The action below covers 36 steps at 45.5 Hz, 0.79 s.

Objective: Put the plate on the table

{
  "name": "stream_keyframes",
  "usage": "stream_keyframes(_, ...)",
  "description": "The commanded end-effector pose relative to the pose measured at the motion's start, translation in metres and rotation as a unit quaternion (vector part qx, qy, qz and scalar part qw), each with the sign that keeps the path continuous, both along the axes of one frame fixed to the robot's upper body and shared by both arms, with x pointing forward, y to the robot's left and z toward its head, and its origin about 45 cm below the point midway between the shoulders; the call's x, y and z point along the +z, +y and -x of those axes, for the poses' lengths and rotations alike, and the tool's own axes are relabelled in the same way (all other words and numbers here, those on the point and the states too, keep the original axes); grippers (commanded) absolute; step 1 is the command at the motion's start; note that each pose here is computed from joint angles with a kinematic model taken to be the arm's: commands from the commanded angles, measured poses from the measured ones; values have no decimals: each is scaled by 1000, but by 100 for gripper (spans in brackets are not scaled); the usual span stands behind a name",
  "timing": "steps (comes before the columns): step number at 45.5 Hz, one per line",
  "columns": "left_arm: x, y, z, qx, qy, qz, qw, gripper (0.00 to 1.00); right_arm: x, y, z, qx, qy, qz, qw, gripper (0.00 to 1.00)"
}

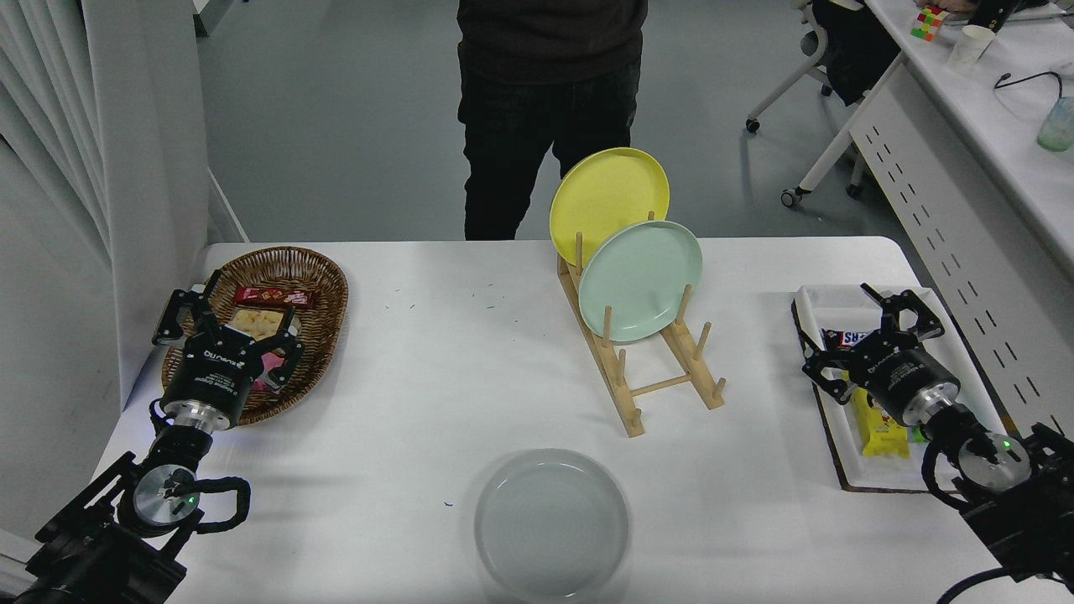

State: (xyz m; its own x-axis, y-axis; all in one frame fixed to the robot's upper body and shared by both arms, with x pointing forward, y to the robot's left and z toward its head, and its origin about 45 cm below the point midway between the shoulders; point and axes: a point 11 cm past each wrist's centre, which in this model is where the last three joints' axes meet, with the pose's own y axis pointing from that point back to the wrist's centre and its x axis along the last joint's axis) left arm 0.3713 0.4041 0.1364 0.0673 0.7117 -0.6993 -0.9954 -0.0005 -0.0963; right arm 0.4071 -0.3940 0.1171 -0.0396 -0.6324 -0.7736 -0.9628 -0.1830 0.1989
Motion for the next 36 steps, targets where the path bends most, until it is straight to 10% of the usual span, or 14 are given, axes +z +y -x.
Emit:
stream_keyframes(1,0,0,0,0,0,0,1000,98,4,13,1,9,-35,-43,998,100)
stream_keyframes(36,0,0,0,0,0,0,1000,98,6,36,8,37,-31,-76,996,100)
